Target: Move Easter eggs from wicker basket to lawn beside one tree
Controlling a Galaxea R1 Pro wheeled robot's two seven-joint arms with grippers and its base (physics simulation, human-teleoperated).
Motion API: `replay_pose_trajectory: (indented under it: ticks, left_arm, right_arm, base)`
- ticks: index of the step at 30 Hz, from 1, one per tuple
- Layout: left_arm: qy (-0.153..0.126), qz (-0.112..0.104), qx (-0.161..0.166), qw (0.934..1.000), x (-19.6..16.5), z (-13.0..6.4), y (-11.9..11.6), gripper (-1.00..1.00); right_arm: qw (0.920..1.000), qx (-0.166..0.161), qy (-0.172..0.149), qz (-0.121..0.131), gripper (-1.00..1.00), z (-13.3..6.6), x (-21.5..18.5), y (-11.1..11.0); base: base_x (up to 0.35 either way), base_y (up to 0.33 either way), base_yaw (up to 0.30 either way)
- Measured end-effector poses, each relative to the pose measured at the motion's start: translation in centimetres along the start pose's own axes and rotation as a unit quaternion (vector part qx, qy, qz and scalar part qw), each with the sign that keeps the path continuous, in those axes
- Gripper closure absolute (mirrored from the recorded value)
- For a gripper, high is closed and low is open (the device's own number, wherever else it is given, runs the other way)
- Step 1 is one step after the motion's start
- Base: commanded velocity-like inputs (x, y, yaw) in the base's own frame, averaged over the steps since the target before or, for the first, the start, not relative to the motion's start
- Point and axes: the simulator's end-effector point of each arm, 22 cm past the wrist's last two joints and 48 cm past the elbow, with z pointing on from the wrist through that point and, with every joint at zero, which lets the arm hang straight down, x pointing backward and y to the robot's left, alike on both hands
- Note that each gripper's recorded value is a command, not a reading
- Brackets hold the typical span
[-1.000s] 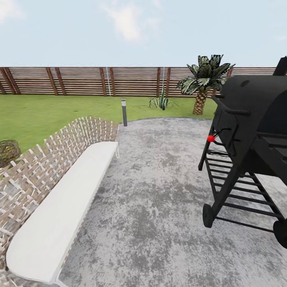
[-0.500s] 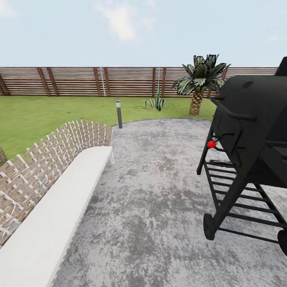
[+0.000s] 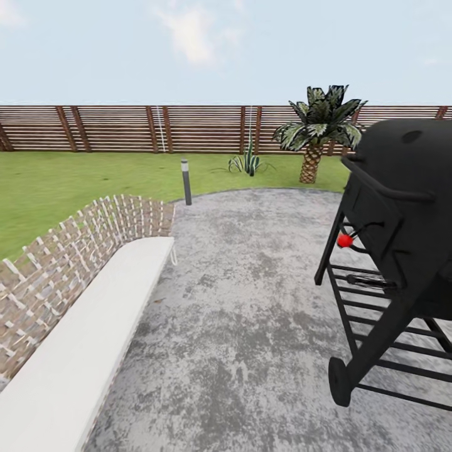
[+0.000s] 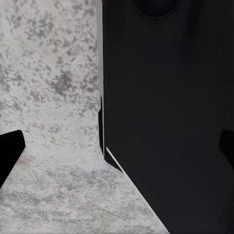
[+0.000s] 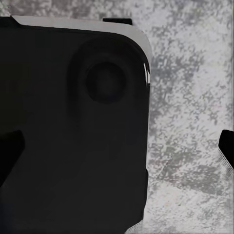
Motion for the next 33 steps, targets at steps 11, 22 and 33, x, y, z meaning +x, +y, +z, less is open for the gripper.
replay_pose_trajectory:
  ticks: [11, 22, 33]
  left_arm:
    - [0.000, 0.000, 0.000, 1.0000, 0.00, 0.00, 0.00, -1.00]
    - [0.000, 0.000, 0.000, 1.0000, 0.00, 0.00, 0.00, -1.00]
    - [0.000, 0.000, 0.000, 1.0000, 0.00, 0.00, 0.00, -1.00]
  right_arm:
    - [1.0000, 0.000, 0.000, 0.000, -1.00, 0.00, 0.00, 0.01]
    - [1.0000, 0.000, 0.000, 0.000, -1.00, 0.00, 0.02, 0.01]
    - [1.0000, 0.000, 0.000, 0.000, -1.00, 0.00, 0.05, 0.01]
  base:
    - [0.328, 0.000, -0.014]
    - [0.328, 0.000, -0.059]
    - [0.328, 0.000, 0.000]
